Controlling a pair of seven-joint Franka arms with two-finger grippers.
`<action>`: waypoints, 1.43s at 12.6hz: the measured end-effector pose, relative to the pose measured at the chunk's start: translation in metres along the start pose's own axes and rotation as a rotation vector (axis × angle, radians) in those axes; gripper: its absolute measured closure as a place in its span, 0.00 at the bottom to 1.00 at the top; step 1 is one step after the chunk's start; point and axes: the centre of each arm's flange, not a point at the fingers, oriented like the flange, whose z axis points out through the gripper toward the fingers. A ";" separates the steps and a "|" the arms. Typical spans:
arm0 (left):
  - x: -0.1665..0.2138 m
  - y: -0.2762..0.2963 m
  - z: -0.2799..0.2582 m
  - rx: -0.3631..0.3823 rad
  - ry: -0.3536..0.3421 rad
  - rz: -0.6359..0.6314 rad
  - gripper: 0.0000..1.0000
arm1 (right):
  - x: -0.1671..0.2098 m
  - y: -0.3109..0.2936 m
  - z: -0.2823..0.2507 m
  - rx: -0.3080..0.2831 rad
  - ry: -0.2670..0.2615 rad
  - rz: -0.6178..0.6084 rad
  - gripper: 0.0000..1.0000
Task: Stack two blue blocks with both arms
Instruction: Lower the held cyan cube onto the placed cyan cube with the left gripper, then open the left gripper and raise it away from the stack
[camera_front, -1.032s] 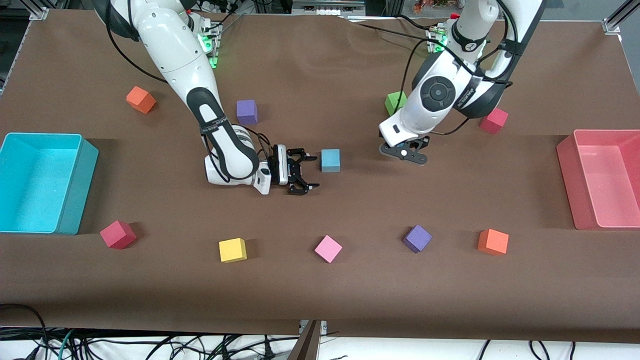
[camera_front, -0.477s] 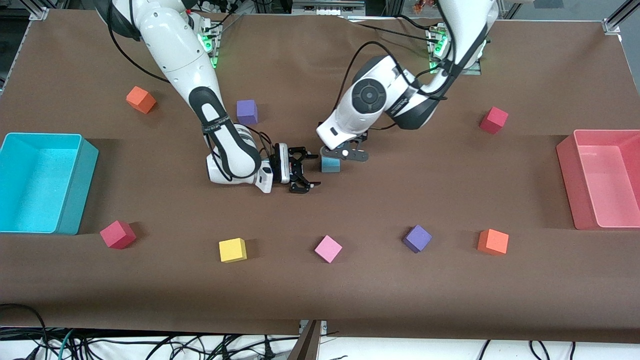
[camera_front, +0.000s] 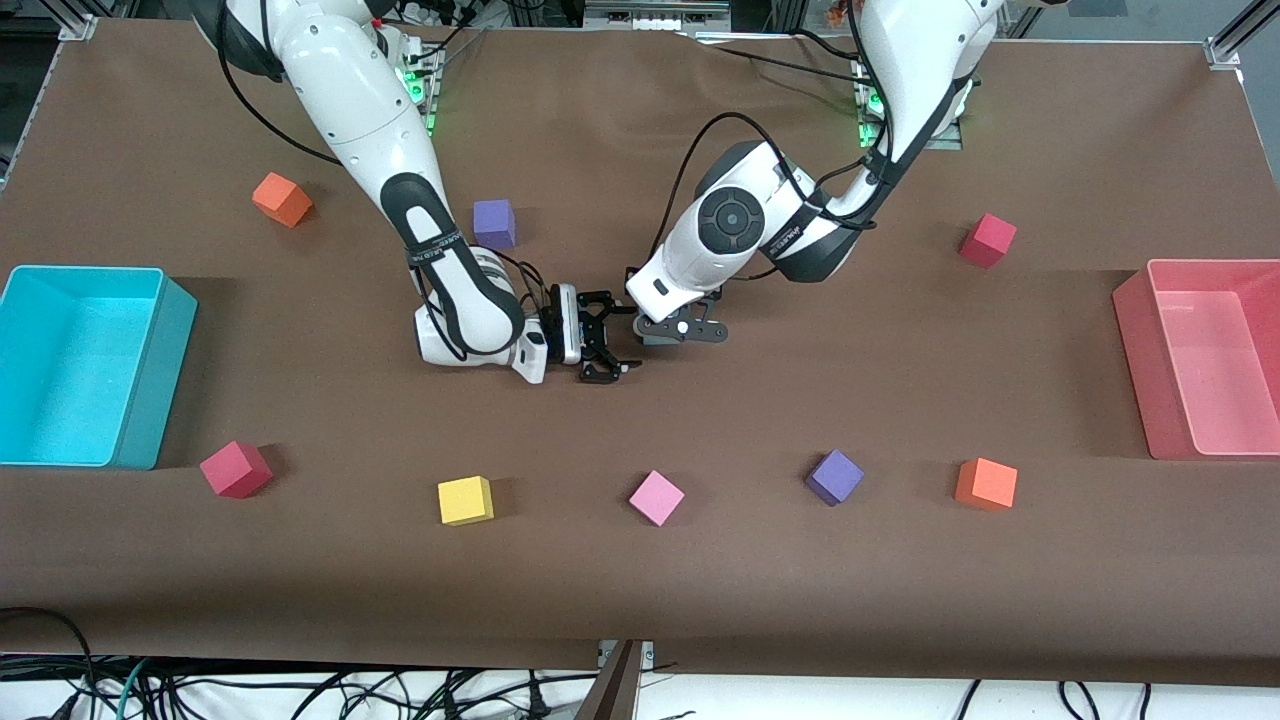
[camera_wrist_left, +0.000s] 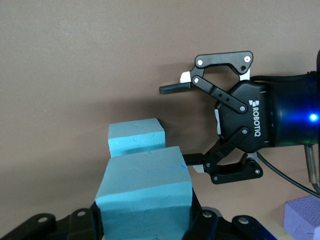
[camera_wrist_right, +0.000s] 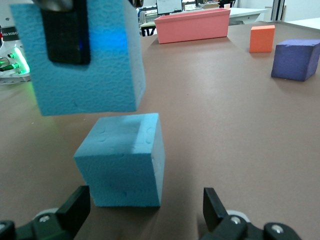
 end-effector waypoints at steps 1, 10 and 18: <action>0.001 -0.001 0.003 0.018 0.007 0.015 0.40 | -0.001 -0.001 0.000 0.001 -0.001 0.001 0.00; -0.002 0.000 0.022 0.050 -0.001 0.043 0.37 | 0.000 -0.001 0.001 0.002 -0.001 0.001 0.00; 0.006 0.007 0.004 0.026 0.033 0.042 0.00 | 0.000 -0.001 0.002 0.001 -0.005 -0.002 0.00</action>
